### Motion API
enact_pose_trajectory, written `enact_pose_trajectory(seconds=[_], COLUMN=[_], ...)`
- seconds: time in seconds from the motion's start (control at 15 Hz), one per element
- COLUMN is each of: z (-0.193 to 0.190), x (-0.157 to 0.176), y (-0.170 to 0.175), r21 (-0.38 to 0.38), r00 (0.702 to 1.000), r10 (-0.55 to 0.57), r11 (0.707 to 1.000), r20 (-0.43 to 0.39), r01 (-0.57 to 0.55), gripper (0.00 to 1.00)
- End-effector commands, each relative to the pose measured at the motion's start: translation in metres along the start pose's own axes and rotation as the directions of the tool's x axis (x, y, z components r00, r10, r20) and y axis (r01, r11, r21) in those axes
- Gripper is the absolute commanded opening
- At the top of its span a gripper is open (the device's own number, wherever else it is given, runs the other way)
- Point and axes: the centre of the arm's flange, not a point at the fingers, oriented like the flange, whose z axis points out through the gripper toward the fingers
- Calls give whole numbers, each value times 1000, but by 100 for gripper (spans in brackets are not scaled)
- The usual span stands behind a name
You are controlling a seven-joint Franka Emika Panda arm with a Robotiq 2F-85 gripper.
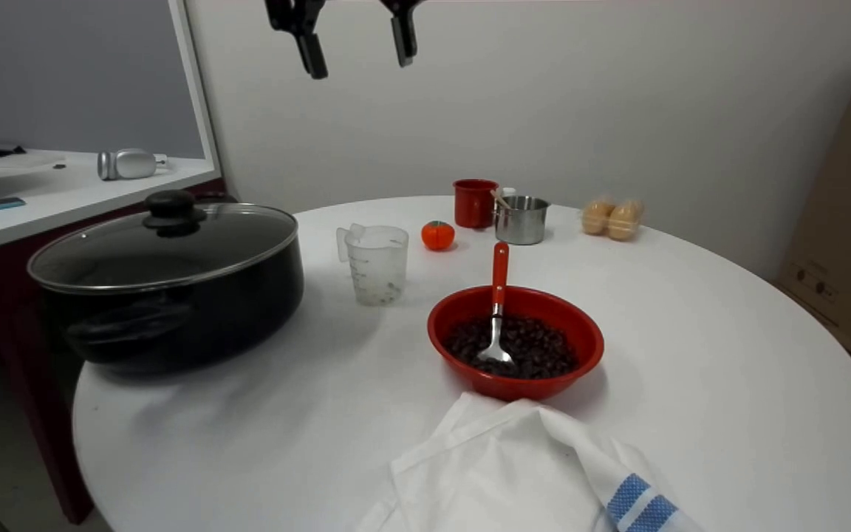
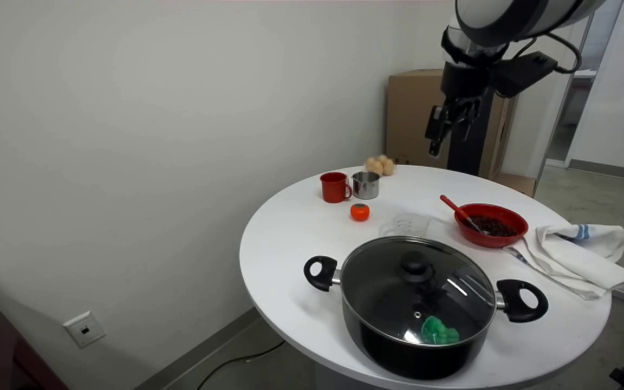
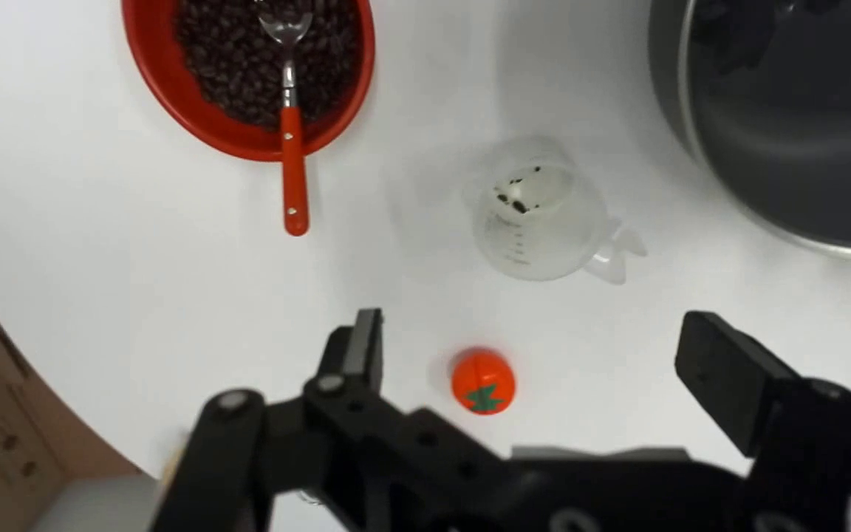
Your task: Pick the lid on the table and put it on the pot
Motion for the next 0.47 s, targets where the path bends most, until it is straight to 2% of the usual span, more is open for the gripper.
enact_pose_trajectory(seconds=[0.0, 0.4], z=[-1, 2], x=[1, 0], y=[6, 0], r21=[-4, 0], r00=[1000, 1000], r10=[10, 0], r11=[1000, 1000], r20=[-2, 4], r01=[-10, 0], gripper=[100, 100])
